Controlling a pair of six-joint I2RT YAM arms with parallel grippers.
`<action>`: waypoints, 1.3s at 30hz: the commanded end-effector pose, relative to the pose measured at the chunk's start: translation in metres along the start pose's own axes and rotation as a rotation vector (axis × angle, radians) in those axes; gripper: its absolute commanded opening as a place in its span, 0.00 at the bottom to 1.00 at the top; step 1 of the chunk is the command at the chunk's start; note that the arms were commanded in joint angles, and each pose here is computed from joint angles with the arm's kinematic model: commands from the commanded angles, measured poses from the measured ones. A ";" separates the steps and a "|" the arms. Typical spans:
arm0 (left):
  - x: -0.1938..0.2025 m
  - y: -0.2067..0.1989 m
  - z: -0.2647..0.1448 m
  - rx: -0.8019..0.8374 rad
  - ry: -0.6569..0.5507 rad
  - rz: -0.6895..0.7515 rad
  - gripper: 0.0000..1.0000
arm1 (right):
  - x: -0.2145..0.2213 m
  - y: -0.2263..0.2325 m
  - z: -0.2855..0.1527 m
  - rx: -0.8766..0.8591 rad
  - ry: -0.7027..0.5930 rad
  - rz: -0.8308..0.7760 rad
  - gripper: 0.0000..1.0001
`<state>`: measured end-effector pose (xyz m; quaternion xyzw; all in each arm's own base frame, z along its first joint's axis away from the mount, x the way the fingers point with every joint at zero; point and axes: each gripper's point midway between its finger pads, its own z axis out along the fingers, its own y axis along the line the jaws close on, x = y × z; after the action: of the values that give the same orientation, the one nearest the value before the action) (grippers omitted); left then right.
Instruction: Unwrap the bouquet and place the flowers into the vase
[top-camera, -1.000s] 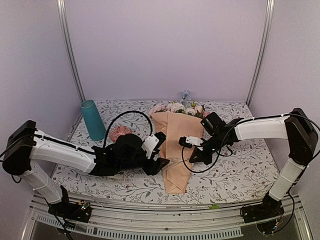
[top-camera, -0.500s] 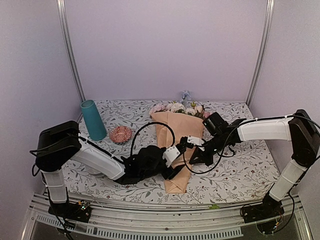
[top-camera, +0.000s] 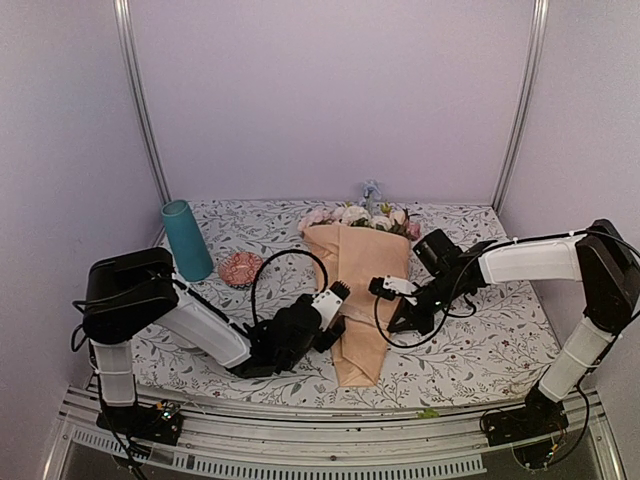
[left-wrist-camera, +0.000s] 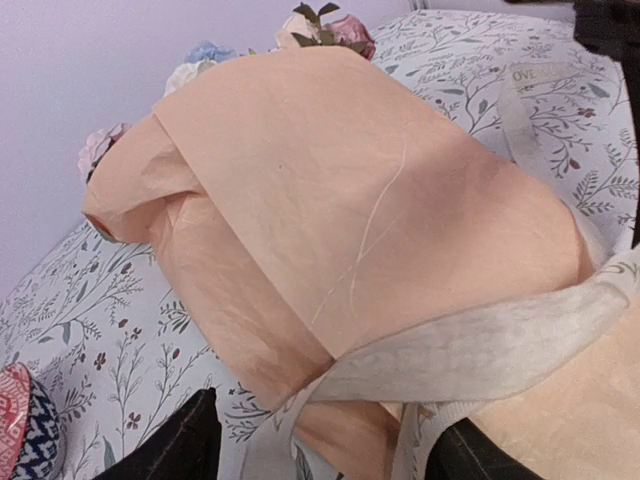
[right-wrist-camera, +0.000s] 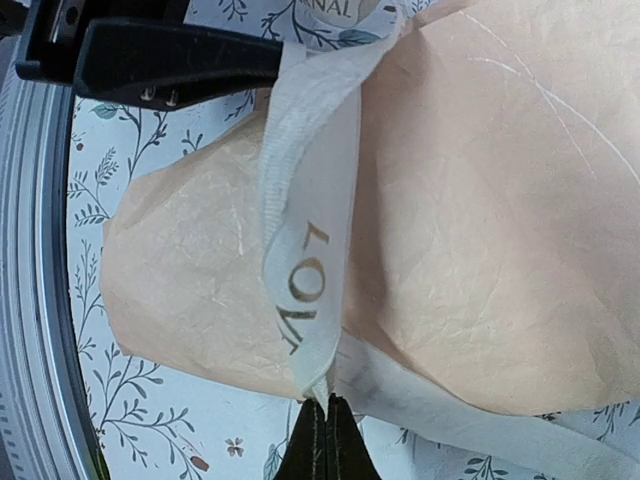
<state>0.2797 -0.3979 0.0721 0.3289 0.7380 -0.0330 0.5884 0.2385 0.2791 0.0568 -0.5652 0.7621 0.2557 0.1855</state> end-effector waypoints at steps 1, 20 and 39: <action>-0.022 0.019 -0.009 -0.072 -0.046 -0.097 0.67 | 0.003 -0.002 0.004 -0.010 0.006 0.017 0.00; 0.027 0.058 0.009 -0.215 0.114 -0.095 0.62 | 0.054 -0.059 -0.044 0.241 0.047 0.179 0.00; 0.044 0.049 -0.051 0.113 0.284 -0.152 0.70 | 0.034 -0.065 -0.069 0.160 0.021 0.208 0.37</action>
<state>0.2881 -0.2979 0.0653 0.2302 0.8327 0.0081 0.5036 0.2838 0.1753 0.0439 -0.4444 0.8642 0.1732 0.1601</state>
